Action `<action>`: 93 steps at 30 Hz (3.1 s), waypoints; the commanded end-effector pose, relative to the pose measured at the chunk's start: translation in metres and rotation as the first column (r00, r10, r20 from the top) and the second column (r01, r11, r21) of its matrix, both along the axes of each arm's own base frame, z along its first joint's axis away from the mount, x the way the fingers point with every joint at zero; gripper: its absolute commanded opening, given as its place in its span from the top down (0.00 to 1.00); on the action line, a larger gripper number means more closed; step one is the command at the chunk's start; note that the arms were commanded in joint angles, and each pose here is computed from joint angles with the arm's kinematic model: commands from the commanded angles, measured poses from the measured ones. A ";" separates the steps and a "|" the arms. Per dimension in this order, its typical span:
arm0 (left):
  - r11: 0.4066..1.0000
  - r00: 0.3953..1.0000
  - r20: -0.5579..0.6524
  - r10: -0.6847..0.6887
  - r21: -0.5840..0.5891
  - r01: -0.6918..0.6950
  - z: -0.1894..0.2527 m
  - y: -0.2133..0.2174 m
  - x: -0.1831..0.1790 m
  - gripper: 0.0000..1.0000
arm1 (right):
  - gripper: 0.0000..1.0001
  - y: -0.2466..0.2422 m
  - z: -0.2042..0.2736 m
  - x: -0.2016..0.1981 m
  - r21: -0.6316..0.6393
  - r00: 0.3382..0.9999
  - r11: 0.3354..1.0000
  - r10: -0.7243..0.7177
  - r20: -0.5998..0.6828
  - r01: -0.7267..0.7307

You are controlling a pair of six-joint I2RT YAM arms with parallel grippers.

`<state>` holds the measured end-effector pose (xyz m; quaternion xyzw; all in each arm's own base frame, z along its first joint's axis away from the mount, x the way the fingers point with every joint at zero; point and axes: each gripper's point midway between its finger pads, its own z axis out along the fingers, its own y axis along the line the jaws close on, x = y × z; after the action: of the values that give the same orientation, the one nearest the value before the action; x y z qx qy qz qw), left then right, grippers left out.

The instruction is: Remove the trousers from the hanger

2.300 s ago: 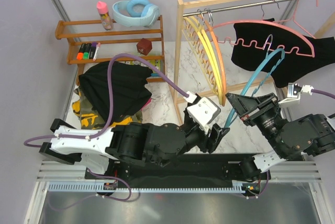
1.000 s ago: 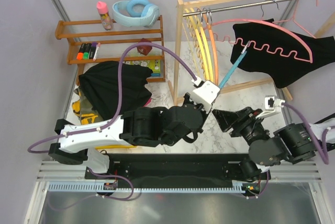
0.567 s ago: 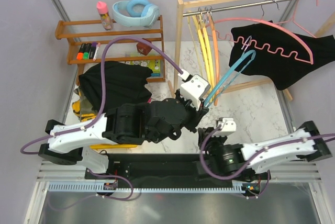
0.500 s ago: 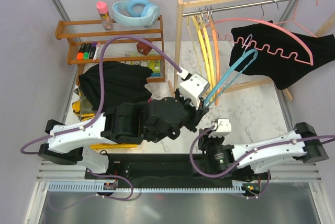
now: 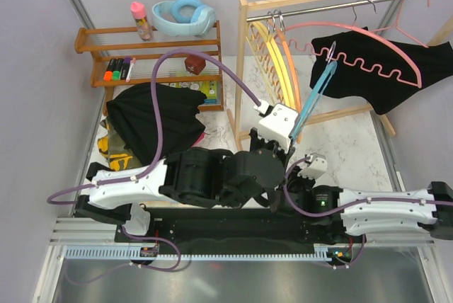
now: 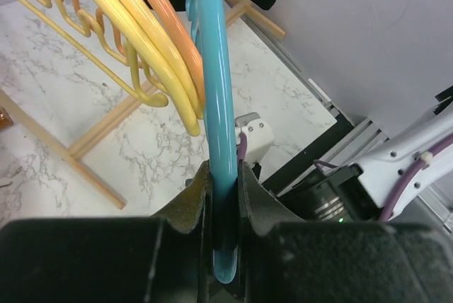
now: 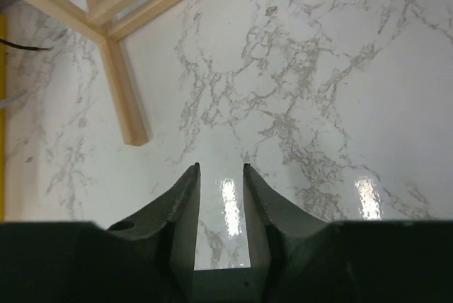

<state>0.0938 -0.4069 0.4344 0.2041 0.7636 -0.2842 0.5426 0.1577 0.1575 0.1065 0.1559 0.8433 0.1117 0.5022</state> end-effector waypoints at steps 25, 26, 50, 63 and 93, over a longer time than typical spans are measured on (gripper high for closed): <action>0.985 0.985 0.115 0.132 -0.131 -0.116 0.022 0.005 -0.074 0.98 | 0.04 0.000 -0.023 0.036 -0.268 1.000 0.963 0.021 -0.011 -0.023; 0.986 0.989 0.091 0.113 -0.137 -0.100 0.015 0.006 -0.076 0.98 | 0.02 -0.001 -0.019 0.035 -0.265 0.999 0.963 0.035 -0.005 -0.035; 0.942 0.916 0.226 0.332 -0.129 -0.310 0.072 0.014 -0.058 0.98 | 0.08 -0.014 0.048 0.024 -0.016 0.995 0.997 0.072 0.069 -0.071; 0.875 0.825 0.320 0.465 -0.027 -0.483 0.070 0.015 0.002 0.98 | 0.07 -0.013 0.063 0.025 -0.016 0.992 0.996 0.091 0.085 -0.089; 0.845 0.812 0.245 0.530 -0.081 -0.528 0.007 0.086 0.031 0.98 | 0.26 -0.041 0.195 0.004 0.404 0.932 0.879 0.110 0.345 -0.253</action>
<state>0.1220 -0.3458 0.4395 0.1901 0.6718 0.0730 0.7122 0.1642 0.1409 0.2196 0.1222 0.7948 0.2777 0.5255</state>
